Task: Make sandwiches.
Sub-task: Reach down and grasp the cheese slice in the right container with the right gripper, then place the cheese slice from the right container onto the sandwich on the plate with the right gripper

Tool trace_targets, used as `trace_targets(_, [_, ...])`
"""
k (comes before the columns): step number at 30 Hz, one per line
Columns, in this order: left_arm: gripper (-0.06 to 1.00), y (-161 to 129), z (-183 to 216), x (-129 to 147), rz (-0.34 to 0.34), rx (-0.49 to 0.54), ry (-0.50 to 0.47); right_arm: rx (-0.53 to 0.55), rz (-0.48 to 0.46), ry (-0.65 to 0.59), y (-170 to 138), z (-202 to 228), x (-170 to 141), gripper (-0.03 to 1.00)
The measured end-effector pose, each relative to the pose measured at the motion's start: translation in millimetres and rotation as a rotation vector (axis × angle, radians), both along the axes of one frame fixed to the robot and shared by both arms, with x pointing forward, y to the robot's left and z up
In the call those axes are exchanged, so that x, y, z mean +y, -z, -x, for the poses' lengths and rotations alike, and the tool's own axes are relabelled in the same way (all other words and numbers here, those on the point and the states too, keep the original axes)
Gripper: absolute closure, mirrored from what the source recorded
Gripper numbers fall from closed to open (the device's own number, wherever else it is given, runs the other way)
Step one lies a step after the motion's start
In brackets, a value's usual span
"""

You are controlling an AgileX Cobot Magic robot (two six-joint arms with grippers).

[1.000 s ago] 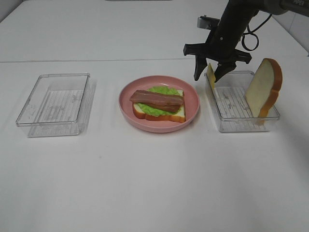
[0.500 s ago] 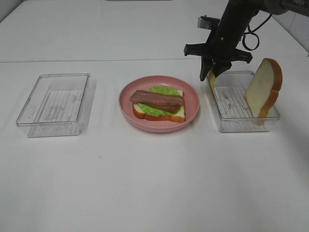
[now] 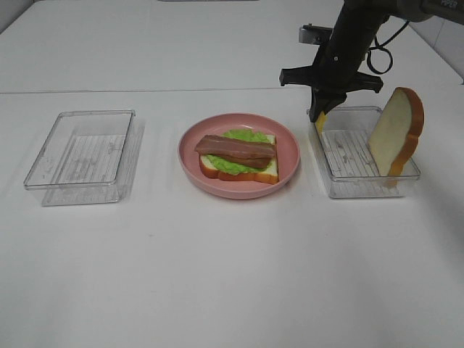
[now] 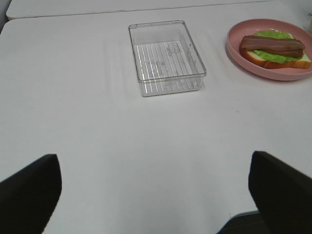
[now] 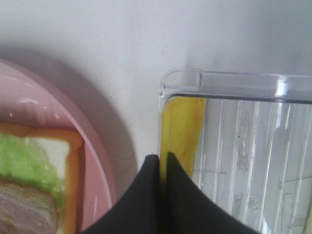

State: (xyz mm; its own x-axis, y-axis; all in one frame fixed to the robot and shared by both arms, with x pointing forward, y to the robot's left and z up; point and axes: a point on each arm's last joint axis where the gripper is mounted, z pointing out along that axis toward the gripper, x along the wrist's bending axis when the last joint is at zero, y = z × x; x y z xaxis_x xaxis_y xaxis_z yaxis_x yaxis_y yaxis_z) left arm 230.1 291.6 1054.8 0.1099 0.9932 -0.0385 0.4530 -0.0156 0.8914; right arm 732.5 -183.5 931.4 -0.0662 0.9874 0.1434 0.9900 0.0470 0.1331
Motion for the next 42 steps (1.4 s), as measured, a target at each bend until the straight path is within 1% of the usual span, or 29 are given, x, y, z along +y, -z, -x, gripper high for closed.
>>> trace_targets(4, [-0.04, 0, 0, 0, 0.0, 0.0, 0.0, -0.021, 0.0, 0.0, -11, 1, -1, 0.97])
trace_targets(6, [-0.04, 0, 0, 0, 0.0, 0.0, 0.0, -0.048, -0.006, 0.003, -25, 2, -1, 0.97])
trace_targets(8, [-0.04, 0, 0, 0, 0.0, 0.0, 0.0, -0.058, -0.008, 0.004, -30, 3, -1, 0.97])
trace_targets(9, [-0.04, 0, 0, 0, 0.0, 0.0, 0.0, -0.076, -0.018, 0.008, -40, 4, -1, 0.97])
trace_targets(11, [-0.04, 0, 0, 0, 0.0, 0.0, 0.0, -0.082, -0.023, 0.008, -44, 5, -1, 0.97])
trace_targets(12, [-0.04, 0, 0, 0, 0.0, 0.0, 0.0, -0.099, -0.044, 0.011, -55, 7, 0, 0.97])
trace_targets(15, [-0.04, 0, 0, 0, 0.0, 0.0, 0.0, -0.106, -0.057, 0.013, -60, 8, 1, 0.97])
trace_targets(17, [-0.04, 0, 0, 0, 0.0, 0.0, 0.0, -0.148, -0.13, 0.016, -90, 16, 5, 0.97])
trace_targets(18, [-0.04, 0, 0, 0, 0.0, 0.0, 0.0, -0.148, -0.13, 0.016, -90, 16, 5, 0.97])
trace_targets(20, [-0.04, 0, 0, 0, 0.0, 0.0, 0.0, -0.163, -0.171, 0.013, -109, 26, 6, 0.97])
trace_targets(23, [-0.04, 0, 0, 0, 0.0, 0.0, 0.0, -0.158, -0.177, 0.013, -111, 30, 6, 0.97])
trace_targets(25, [-0.04, 0, 0, 0, 0.0, 0.0, 0.0, -0.122, -0.218, -0.015, -117, 49, 7, 0.97])
trace_targets(26, [-0.04, 0, 0, 0, 0.0, 0.0, 0.0, -0.122, -0.218, -0.015, -117, 49, 7, 0.97])
trace_targets(27, [-0.04, 0, 0, 0, 0.0, 0.0, 0.0, -0.101, -0.244, -0.028, -115, 55, 8, 0.97])
trace_targets(28, [-0.04, 0, 0, 0, 0.0, 0.0, 0.0, -0.075, -0.306, -0.053, -107, 67, 12, 0.97])
trace_targets(29, [-0.04, 0, 0, 0, 0.0, 0.0, 0.0, -0.075, -0.306, -0.053, -107, 67, 12, 0.97])
trace_targets(30, [-0.04, 0, 0, 0, 0.0, 0.0, 0.0, -0.091, -0.389, -0.065, -103, 75, 16, 0.97])
trace_targets(31, [-0.04, 0, 0, 0, 0.0, 0.0, 0.0, -0.091, -0.389, -0.065, -103, 75, 16, 0.97])
trace_targets(32, [-0.04, 0, 0, 0, 0.0, 0.0, 0.0, -0.1, -0.439, -0.066, -101, 79, 19, 0.97])
trace_targets(33, [-0.04, 0, 0, 0, 0.0, 0.0, 0.0, -0.108, -0.543, -0.058, -97, 86, 25, 0.97])
trace_targets(34, [-0.04, 0, 0, 0, 0.0, 0.0, 0.0, -0.108, -0.543, -0.058, -97, 86, 25, 0.97])
trace_targets(35, [-0.04, 0, 0, 0, 0.0, 0.0, 0.0, -0.106, -0.592, -0.056, -93, 88, 28, 0.97])
trace_targets(36, [-0.04, 0, 0, 0, 0.0, 0.0, 0.0, -0.102, -0.666, -0.062, -87, 91, 32, 0.97])
trace_targets(37, [-0.04, 0, 0, 0, 0.0, 0.0, 0.0, -0.102, -0.666, -0.062, -87, 91, 32, 0.97])
trace_targets(39, [-0.04, 0, 0, 0, 0.0, 0.0, 0.0, -0.083, -0.742, -0.048, -74, 91, 36, 0.97])
trace_targets(40, [-0.04, 0, 0, 0, 0.0, 0.0, 0.0, -0.083, -0.742, -0.048, -74, 91, 36, 0.97])
trace_targets(41, [-0.04, 0, 0, 0, 0.0, 0.0, 0.0, -0.076, -0.776, -0.025, -68, 88, 38, 0.97])
trace_targets(42, [-0.04, 0, 0, 0, 0.0, 0.0, 0.0, -0.076, -0.776, -0.025, -68, 88, 38, 0.97])
